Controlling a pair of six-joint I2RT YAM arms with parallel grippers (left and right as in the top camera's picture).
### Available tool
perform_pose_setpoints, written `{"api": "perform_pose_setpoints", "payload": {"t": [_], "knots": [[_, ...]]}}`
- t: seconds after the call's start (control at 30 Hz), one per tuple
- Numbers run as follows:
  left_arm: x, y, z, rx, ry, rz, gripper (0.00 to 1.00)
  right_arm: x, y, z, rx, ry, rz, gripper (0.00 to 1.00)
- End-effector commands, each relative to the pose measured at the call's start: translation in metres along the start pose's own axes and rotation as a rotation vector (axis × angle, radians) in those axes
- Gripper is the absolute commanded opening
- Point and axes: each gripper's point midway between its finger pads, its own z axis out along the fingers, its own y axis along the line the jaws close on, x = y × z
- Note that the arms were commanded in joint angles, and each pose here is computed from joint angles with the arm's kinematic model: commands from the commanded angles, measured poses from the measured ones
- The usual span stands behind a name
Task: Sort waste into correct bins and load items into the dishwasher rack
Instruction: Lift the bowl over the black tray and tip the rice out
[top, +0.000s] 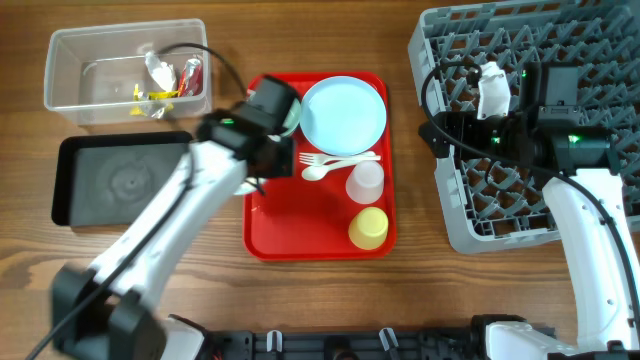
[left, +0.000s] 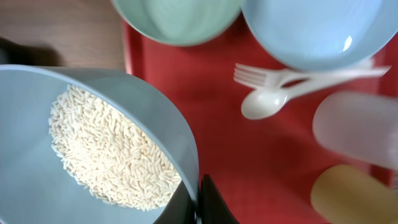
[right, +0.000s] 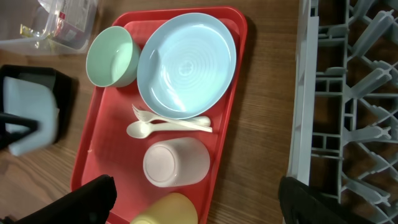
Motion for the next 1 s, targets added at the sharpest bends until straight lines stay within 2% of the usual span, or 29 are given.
{"api": "perform_pose_setpoints", "payload": {"t": [0.0,0.17,0.3,0.53,0.97], "knots": [[-0.018,0.033,-0.035,0.018,-0.094,-0.135,0.04,-0.006,-0.001,0.0,0.007,-0.009,0.0,0.88],[-0.021,0.084,-0.042,-0.031,-0.099,-0.271,0.04,-0.006,-0.001,0.0,0.006,-0.009,0.0,0.88],[-0.017,0.12,-0.036,-0.006,-0.07,-0.375,0.04,-0.006,-0.001,0.0,0.007,-0.009,0.0,0.88],[-0.024,0.145,-0.038,0.185,-0.105,-0.385,0.04,-0.005,-0.001,0.0,0.007,-0.009,0.0,0.88],[-0.011,0.163,-0.041,0.517,-0.229,-0.283,0.04,-0.004,-0.001,0.0,0.007,-0.005,0.002,0.88]]}}
